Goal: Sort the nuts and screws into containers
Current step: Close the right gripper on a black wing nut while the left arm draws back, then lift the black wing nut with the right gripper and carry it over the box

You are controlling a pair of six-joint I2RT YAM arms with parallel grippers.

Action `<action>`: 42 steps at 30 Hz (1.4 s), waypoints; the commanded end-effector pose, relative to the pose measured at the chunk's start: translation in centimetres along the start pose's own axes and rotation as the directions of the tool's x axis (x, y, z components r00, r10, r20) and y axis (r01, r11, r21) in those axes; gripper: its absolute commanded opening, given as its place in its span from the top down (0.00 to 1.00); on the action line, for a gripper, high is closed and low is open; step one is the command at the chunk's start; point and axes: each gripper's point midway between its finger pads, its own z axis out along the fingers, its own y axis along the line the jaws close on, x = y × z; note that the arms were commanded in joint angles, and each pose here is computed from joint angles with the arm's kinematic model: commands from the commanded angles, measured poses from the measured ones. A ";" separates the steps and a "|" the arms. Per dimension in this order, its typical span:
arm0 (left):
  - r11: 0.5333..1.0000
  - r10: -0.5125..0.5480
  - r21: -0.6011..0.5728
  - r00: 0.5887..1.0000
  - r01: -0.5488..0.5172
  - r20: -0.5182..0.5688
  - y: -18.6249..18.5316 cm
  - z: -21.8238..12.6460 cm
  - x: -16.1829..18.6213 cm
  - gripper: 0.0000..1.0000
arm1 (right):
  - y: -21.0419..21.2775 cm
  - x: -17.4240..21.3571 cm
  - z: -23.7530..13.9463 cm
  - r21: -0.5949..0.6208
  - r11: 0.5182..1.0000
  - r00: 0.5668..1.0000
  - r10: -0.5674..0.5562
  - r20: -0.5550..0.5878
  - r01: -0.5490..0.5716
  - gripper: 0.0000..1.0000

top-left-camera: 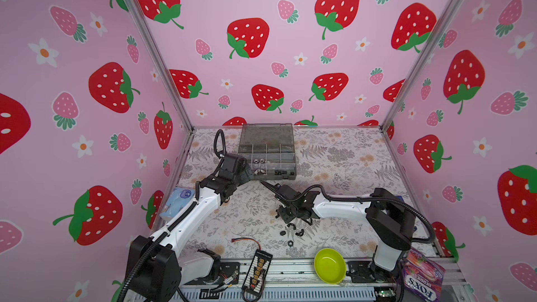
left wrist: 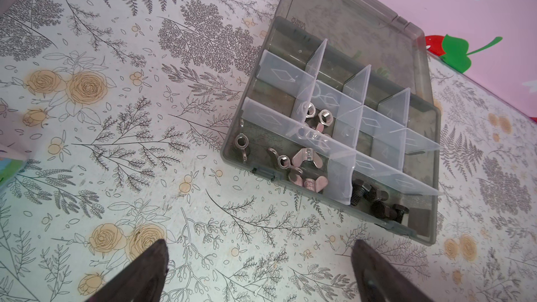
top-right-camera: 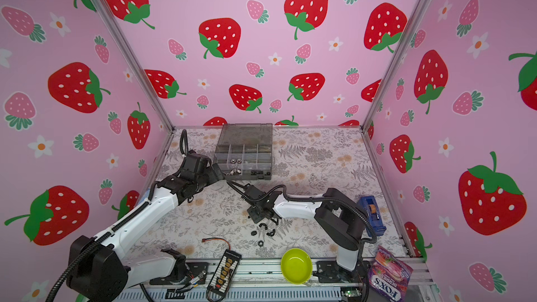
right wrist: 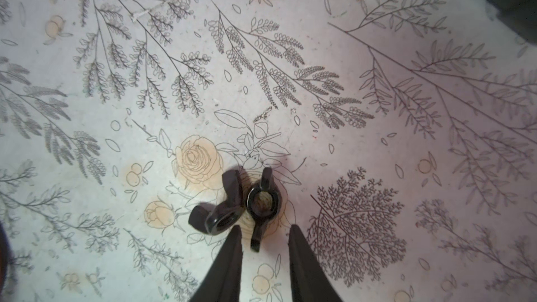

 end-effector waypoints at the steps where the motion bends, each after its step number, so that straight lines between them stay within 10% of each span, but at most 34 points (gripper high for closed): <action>1: 0.999 -0.022 -0.040 1.000 0.022 0.009 1.2 -0.2 0.2 0.01 | 0.3 -0.6 0.2 0.005 1.000 1.000 -0.021 0.010 0.021 0.73; 22: 0.998 -0.028 -0.056 0.999 0.029 0.017 1.8 -0.4 0.2 0.01 | -0.6 -1.9 -0.2 0.045 0.999 0.999 -0.015 0.035 0.013 1.00; 42: 0.996 -0.052 -0.064 0.996 0.056 0.070 3.6 -1.9 0.5 0.01 | -9.5 -19.7 -5.6 0.061 0.984 0.921 0.135 0.365 -0.168 1.00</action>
